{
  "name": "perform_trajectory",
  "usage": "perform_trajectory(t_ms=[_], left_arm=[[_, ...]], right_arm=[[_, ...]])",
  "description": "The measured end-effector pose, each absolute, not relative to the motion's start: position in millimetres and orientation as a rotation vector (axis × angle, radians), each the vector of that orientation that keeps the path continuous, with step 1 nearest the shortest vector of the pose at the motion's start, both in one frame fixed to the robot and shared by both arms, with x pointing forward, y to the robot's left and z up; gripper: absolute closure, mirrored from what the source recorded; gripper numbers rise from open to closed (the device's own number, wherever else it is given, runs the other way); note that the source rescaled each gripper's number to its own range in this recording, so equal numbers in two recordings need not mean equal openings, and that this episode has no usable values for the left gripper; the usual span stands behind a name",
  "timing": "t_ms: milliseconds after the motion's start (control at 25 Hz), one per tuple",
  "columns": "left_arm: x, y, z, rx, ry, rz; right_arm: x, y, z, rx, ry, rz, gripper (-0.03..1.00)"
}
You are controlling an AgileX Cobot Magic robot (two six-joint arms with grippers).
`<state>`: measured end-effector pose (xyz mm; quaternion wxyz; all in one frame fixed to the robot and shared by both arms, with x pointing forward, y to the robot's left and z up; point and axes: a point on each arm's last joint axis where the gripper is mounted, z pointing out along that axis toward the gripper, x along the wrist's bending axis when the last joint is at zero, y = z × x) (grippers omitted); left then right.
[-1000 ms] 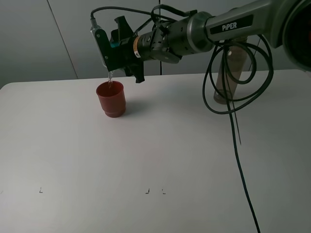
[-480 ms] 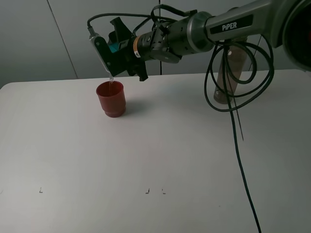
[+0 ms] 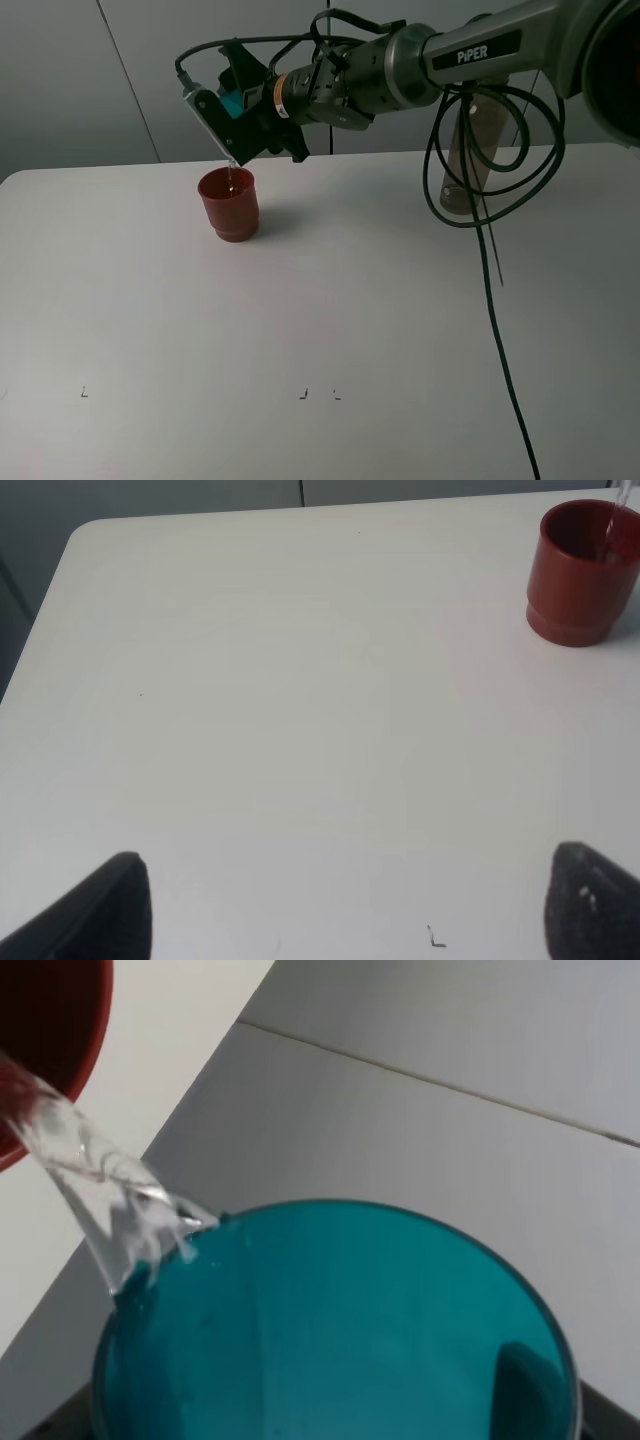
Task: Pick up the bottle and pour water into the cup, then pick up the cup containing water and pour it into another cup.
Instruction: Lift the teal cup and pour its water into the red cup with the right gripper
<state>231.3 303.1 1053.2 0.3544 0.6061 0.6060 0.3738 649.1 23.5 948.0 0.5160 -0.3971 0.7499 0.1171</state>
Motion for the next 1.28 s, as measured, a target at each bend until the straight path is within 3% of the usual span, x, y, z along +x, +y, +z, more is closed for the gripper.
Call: perform_trajectory(t_ms=[880,1280], left_arm=[[231.3,303.1,1053.2,1.567,1.566,0.966],[231.3,303.1,1053.2,1.567,1.566,0.966]], right_arm=[[647.4,25.8,948.3,-1.023,1.754,0.242,0.82],[647.2,25.0,952.8,-0.523,2.000,0.575,0.82]])
